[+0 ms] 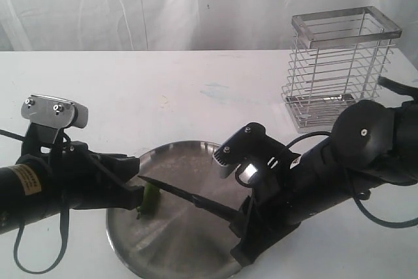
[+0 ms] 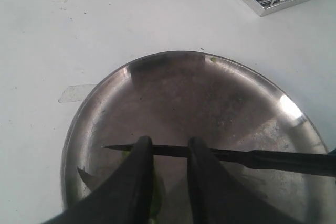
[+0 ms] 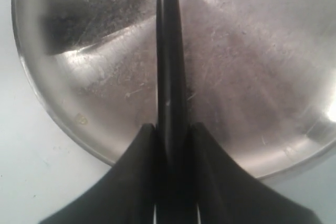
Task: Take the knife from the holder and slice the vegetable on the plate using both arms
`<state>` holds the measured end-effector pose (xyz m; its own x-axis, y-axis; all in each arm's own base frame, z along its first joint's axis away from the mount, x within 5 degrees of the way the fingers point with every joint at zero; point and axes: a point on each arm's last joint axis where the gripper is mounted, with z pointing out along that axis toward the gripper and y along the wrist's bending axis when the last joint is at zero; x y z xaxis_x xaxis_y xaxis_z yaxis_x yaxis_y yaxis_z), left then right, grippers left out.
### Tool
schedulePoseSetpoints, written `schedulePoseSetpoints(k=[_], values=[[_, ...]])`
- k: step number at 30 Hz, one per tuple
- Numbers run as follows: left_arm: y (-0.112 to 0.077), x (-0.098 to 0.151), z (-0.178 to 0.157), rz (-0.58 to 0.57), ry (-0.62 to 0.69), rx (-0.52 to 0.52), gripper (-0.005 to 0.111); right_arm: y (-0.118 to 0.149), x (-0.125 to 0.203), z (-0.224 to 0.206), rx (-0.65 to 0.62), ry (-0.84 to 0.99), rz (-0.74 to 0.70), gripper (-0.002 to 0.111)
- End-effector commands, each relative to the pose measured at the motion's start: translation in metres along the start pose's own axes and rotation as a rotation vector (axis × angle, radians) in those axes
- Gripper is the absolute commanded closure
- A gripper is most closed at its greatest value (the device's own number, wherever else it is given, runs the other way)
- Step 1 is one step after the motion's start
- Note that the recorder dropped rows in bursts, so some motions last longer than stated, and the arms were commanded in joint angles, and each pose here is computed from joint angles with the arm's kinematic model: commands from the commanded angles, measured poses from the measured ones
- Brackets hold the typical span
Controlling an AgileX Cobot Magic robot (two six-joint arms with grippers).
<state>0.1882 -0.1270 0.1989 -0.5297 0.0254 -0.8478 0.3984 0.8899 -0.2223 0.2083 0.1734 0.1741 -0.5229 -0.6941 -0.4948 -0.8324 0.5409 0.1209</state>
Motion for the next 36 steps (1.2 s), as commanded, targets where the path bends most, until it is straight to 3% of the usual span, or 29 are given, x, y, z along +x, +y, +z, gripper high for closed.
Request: schedulePoseSetpoints(k=[1,3,13,27,32,36], values=[[-0.002,0.0,0.003,0.03,-0.007,0.016,0.095,-0.001,-0.003,-0.001,0.015,-0.018,-0.009,0.108],[-0.001,0.001,0.006,0.033,-0.012,0.016,0.107,-0.001,-0.003,-0.001,0.014,-0.018,-0.008,0.108],[-0.007,-0.012,0.036,0.033,-0.016,0.012,0.107,-0.001,-0.004,-0.001,0.009,-0.019,0.005,0.108],[-0.009,-0.016,0.038,0.044,0.032,0.011,0.107,0.01,-0.013,-0.003,-0.083,-0.103,0.245,0.108],[-0.009,-0.017,0.038,0.059,0.016,0.013,0.107,0.035,-0.02,0.006,-0.02,-0.155,0.284,0.108],[-0.008,-0.017,0.038,0.056,0.018,0.008,0.107,0.033,-0.022,0.009,0.015,-0.182,0.357,0.108]])
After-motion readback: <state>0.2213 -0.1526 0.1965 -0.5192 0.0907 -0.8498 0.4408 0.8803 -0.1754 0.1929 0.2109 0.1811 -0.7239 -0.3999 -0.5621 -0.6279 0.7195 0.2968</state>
